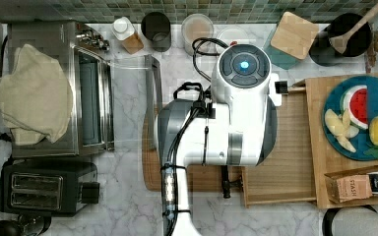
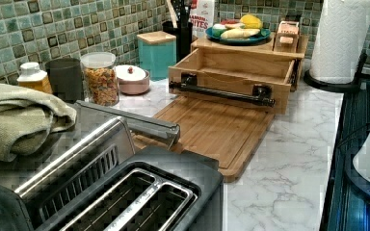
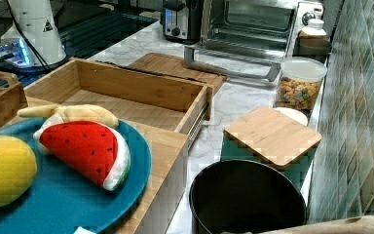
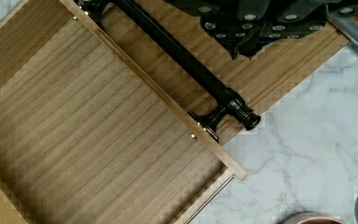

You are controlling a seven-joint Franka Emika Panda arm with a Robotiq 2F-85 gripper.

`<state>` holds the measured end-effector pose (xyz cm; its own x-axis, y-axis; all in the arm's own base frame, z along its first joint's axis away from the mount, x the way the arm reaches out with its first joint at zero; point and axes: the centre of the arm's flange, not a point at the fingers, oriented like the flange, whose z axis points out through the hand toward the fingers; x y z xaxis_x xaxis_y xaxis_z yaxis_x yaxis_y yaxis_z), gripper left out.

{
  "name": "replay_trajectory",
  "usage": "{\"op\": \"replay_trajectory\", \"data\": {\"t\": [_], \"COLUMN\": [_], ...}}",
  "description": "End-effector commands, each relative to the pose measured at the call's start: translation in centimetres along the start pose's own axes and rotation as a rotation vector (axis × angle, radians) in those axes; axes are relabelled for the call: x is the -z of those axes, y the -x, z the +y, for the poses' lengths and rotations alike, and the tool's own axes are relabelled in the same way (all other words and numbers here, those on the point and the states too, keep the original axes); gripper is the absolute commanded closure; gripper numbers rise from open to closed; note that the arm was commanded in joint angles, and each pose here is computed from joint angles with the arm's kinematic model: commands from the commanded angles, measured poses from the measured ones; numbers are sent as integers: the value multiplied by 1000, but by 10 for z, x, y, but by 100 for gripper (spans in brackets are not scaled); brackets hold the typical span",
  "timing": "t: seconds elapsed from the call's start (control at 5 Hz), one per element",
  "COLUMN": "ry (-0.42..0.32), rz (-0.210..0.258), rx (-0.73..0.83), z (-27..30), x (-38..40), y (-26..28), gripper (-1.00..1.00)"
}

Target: Close the drawer.

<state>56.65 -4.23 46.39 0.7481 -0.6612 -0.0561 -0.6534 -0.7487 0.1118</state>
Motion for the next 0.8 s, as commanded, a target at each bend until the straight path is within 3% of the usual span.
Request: {"op": "replay_trajectory", "data": {"t": [0.2,0.6,0.8], "ry": [-3,-92,-92], "rz": [14,85,95], "rx": [0,275,339], "z": [0,4,-19], "x": [0,-34,-51], "y": [-2,32,54], "gripper": [100,100,100]}}
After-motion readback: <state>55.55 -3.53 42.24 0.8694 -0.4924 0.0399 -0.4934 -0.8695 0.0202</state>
